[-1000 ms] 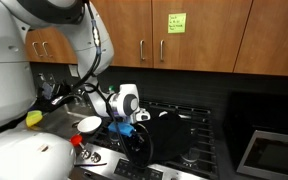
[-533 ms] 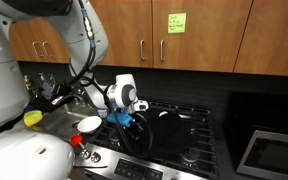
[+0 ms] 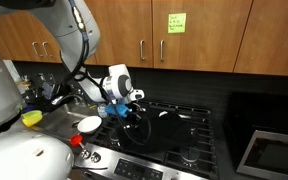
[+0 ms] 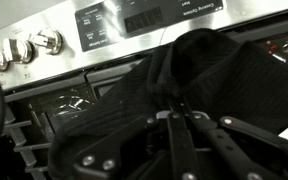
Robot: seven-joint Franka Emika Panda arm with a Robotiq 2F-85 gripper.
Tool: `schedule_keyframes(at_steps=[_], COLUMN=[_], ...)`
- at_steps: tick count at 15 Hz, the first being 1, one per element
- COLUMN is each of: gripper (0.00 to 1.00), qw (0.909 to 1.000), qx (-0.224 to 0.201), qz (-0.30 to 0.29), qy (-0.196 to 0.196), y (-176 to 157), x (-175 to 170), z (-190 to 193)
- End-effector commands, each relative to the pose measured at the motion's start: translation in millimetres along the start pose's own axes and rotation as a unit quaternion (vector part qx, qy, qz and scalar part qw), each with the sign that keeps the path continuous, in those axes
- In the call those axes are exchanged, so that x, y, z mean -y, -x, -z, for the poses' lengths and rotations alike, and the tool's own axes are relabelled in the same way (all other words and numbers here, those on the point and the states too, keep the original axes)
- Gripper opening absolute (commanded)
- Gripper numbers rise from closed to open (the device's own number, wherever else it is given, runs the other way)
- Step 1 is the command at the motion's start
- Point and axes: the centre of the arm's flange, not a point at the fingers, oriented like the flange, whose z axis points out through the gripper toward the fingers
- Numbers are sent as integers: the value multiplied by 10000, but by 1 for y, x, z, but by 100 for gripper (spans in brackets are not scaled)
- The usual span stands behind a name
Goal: Fold the black towel into half diagonally from bottom to top, fold the black towel into half diagonally from left to right
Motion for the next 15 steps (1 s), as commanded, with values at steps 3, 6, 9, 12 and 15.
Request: schedule_keyframes(at_steps=[3, 6, 9, 12, 15], gripper=[1, 1, 1, 1, 1], qw=[9985, 9965, 9952, 9940, 9930], qx=[-553, -809, -884, -904, -902], qz=[-41, 103, 221, 363, 435], qy=[4, 185, 359, 492, 633], y=[-3, -19, -42, -65, -93], x=[16, 32, 43, 50, 59], z=[35, 38, 33, 24, 18])
